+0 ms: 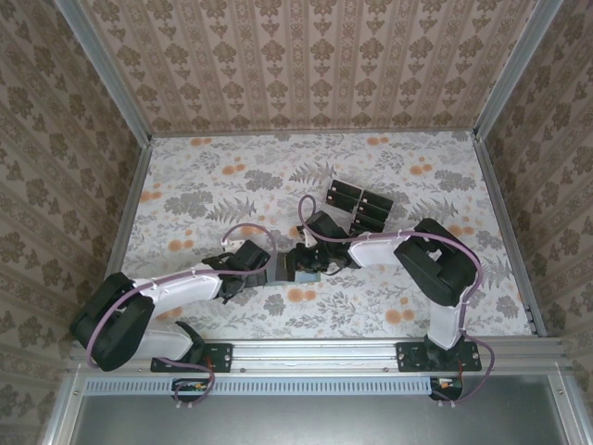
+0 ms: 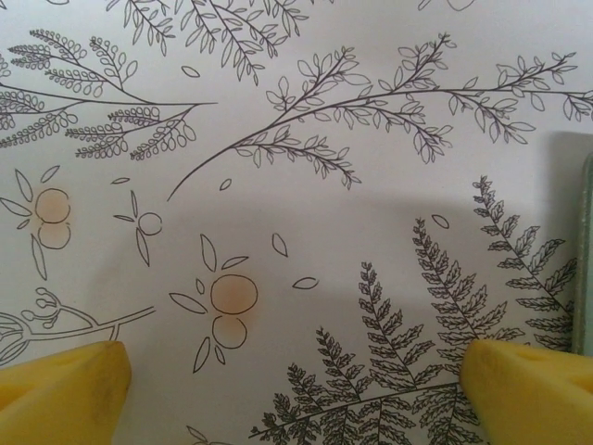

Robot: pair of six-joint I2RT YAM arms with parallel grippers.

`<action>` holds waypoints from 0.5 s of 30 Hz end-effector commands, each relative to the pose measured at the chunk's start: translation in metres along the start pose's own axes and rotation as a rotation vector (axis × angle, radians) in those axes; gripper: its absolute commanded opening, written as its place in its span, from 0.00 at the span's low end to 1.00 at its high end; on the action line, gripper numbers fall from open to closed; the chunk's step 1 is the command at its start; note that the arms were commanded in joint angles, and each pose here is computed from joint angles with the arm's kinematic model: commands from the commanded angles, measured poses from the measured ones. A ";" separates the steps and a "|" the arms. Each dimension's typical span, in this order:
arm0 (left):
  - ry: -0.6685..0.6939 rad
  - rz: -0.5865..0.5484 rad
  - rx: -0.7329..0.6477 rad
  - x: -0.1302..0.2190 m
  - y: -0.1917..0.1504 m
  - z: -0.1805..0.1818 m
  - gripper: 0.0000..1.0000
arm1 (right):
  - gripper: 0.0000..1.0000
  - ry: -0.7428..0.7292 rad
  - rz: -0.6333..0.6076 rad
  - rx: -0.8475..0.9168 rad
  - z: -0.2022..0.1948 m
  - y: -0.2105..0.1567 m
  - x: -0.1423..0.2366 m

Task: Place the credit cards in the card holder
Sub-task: Insert the credit card into the card slot.

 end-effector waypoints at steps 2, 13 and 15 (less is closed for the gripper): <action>0.018 0.044 -0.028 -0.007 -0.010 0.003 1.00 | 0.22 0.007 0.027 -0.002 0.007 0.001 -0.008; 0.013 0.024 -0.018 0.001 -0.005 0.004 1.00 | 0.35 -0.078 -0.080 0.067 0.018 0.006 0.027; 0.015 0.014 -0.015 0.004 -0.003 0.006 1.00 | 0.37 -0.134 -0.102 0.074 0.012 0.007 0.029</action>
Point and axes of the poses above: each hand's point on the last joint's axis, 136 mm out from that joint toward the fingers, its own x axis back along the fingers, its own z axis along the line the jaws close on, y = z × x, the point moved 8 cm from there along x, back along the fingers, and after that the axes turned 10 degrees about -x, right-handed, at the moved point
